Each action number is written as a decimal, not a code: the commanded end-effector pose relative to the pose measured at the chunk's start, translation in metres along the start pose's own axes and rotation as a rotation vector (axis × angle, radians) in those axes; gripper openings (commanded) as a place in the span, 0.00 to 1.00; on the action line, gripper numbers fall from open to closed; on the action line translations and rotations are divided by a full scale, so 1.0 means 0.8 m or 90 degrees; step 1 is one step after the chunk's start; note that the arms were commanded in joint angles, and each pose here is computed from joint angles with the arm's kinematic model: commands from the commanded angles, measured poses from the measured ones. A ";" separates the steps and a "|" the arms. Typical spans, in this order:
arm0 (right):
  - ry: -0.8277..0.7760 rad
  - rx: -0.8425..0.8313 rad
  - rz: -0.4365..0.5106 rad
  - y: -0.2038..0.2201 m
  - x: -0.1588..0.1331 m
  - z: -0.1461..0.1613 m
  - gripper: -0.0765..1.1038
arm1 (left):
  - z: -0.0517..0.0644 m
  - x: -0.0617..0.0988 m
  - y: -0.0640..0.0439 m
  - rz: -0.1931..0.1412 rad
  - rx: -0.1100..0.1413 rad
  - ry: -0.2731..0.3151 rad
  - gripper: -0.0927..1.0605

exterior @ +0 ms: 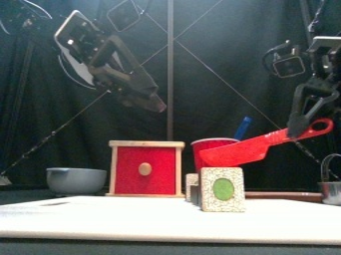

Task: Place sushi on board then cut the sushi with the knife then place the pieces on the plate
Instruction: Cut the sushi into 4 pieces

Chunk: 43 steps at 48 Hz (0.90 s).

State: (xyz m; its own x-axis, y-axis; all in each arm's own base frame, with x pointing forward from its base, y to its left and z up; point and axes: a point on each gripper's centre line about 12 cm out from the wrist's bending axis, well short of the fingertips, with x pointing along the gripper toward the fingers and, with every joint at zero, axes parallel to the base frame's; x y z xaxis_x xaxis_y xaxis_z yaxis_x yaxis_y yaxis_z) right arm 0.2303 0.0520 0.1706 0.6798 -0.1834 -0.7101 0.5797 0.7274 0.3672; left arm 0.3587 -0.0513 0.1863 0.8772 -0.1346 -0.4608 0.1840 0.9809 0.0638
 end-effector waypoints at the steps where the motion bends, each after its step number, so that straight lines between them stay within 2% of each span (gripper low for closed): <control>1: -0.005 0.007 0.011 0.003 -0.017 -0.001 0.32 | 0.014 -0.014 0.009 0.012 -0.006 -0.046 0.89; 9: -0.007 -0.004 0.048 0.020 -0.035 -0.005 0.32 | 0.013 -0.025 0.009 0.015 -0.008 -0.084 0.89; 17: 0.016 -0.005 0.085 0.041 -0.047 -0.013 0.32 | 0.007 -0.025 0.011 0.018 -0.013 -0.084 0.89; 23: 0.060 0.005 0.072 0.042 -0.052 -0.034 0.33 | 0.004 -0.025 0.011 0.019 -0.016 -0.080 0.89; 33: 0.100 0.026 -0.001 0.028 -0.061 -0.056 0.33 | -0.002 -0.025 0.012 0.020 -0.019 -0.074 0.89; 43: 0.097 0.018 -0.001 0.025 -0.059 -0.057 0.34 | -0.003 -0.025 0.012 0.020 -0.022 -0.074 0.89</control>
State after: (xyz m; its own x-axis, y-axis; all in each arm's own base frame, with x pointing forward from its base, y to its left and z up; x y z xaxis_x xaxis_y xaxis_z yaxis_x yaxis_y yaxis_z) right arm 0.1864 0.1033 0.1793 0.5870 -0.0946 -0.8040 0.6081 0.7072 0.3608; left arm 0.3395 -0.0400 0.1882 0.9191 -0.1185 -0.3758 0.1462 0.9882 0.0459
